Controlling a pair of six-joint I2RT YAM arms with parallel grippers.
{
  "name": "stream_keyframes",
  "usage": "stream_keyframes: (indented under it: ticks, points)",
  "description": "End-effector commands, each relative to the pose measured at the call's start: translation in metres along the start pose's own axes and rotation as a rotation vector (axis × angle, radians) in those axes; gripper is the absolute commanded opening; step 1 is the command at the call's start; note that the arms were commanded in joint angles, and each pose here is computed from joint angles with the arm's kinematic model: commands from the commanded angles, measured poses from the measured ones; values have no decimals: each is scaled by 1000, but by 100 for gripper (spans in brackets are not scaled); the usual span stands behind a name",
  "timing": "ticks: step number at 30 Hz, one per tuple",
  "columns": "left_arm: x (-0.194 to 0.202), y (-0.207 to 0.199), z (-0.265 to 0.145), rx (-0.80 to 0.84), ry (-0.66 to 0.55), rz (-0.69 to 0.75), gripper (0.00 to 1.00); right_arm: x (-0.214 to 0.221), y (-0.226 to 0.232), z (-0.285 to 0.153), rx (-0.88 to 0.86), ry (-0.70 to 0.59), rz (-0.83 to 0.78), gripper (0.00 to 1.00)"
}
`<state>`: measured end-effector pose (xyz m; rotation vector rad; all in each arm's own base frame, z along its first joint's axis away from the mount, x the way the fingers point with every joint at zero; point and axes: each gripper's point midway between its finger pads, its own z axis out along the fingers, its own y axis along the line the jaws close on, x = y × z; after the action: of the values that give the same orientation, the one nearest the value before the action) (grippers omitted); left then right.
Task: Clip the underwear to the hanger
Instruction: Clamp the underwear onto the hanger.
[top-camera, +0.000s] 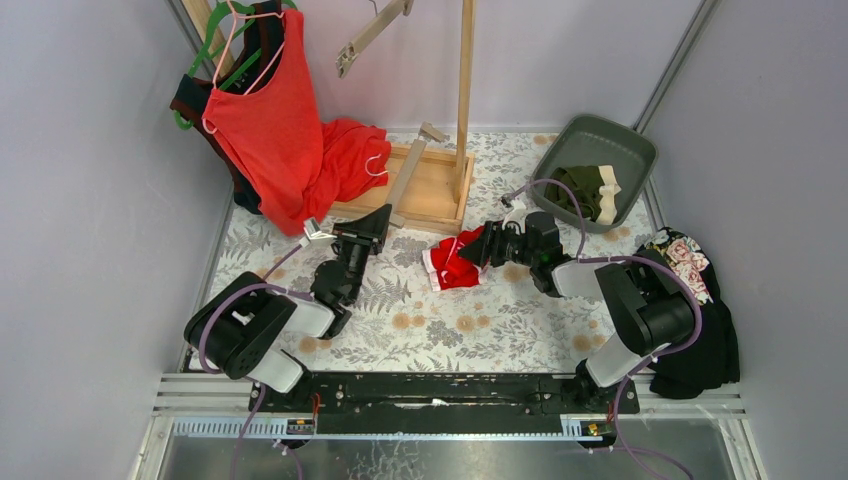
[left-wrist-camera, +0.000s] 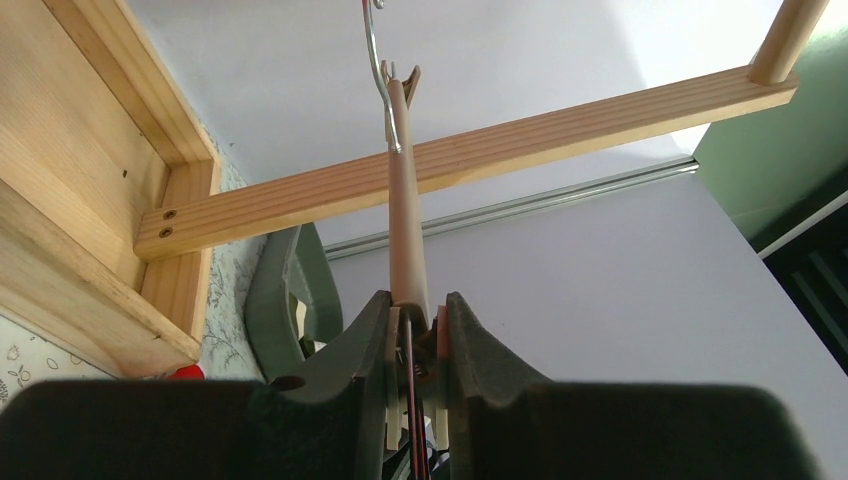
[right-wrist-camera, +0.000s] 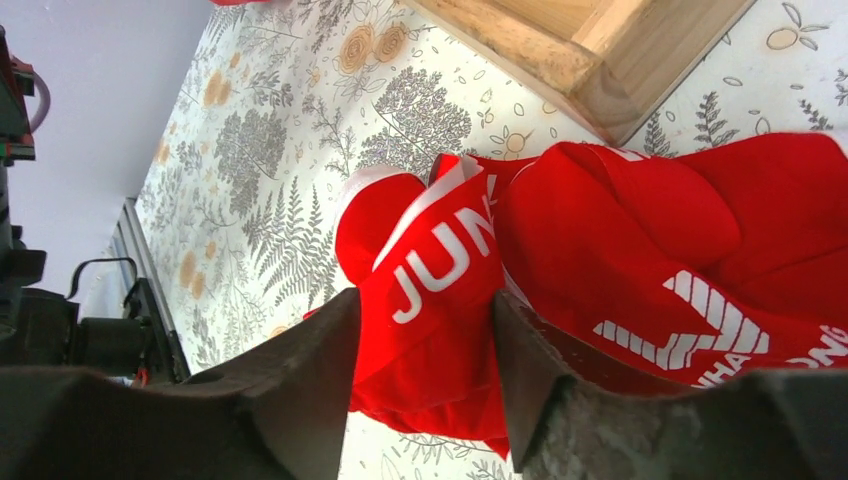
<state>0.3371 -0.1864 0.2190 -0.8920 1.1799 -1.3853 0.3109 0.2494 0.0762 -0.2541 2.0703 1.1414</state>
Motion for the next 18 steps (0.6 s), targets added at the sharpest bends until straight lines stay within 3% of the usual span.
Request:
stream_keyframes:
  ticks: [1, 11, 14, 18]
  points:
    - [-2, -15, -2, 52, 1, -16, 0, -11, 7, 1, -21, -20, -57, 63]
    - [-4, -14, -2, 50, -8, -15, 0, -14, 6, 22, -80, -11, -46, 63]
    - [-3, -12, -2, 49, -7, -17, 0, -12, 3, 31, -102, 5, -28, 55]
    - [-5, -13, -3, 53, -12, -13, 0, -13, 5, 30, -117, -19, -20, 34]
